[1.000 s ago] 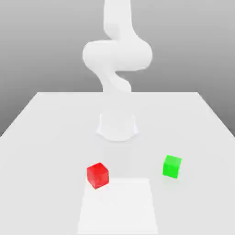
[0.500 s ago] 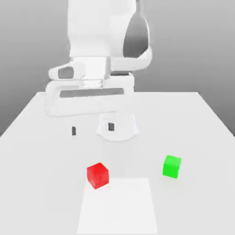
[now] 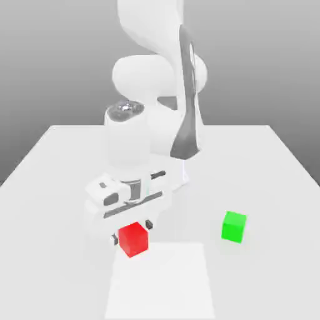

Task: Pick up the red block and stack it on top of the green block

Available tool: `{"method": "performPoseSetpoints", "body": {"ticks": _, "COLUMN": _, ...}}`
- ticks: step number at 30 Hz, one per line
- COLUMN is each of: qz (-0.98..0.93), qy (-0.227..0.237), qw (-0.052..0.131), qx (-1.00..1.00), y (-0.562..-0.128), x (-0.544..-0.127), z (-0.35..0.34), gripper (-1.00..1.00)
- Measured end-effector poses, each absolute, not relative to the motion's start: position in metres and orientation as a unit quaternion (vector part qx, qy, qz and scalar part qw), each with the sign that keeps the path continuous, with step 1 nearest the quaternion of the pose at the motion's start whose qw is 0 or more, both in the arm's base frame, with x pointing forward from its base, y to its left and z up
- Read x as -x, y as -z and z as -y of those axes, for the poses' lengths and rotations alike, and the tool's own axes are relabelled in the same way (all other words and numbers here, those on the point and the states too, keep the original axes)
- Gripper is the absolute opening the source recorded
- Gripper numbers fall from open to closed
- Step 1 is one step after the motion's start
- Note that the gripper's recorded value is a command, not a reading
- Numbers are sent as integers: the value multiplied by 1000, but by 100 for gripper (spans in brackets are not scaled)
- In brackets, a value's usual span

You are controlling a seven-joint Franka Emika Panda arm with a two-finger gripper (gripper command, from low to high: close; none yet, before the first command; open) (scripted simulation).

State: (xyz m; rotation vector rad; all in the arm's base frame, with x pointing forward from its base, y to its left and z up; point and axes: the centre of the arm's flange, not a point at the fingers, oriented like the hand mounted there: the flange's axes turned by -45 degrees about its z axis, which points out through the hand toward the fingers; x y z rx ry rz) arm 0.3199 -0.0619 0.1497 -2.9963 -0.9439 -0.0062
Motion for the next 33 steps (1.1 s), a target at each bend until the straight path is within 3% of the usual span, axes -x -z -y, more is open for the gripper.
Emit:
{"method": "performPoseSetpoints", "body": {"ticks": 1, "qz": 300, "qy": 1, "qw": 0, "qx": 954, "y": -145, "x": -318, "z": 62, "gripper": -100}}
{"method": "performPoseSetpoints", "body": {"ticks": 8, "qz": 300, "qy": 0, "qw": 1, "qx": 954, "y": -144, "x": -318, "z": 61, "gripper": -100}}
{"method": "performPoseSetpoints", "body": {"ticks": 23, "qz": 300, "qy": 0, "qw": 1, "qx": 954, "y": -206, "x": -319, "z": 61, "gripper": -100}}
{"method": "performPoseSetpoints", "body": {"ticks": 33, "qz": 612, "qy": 2, "qw": 6, "qx": 791, "y": -234, "x": -302, "z": -101, "gripper": -100}}
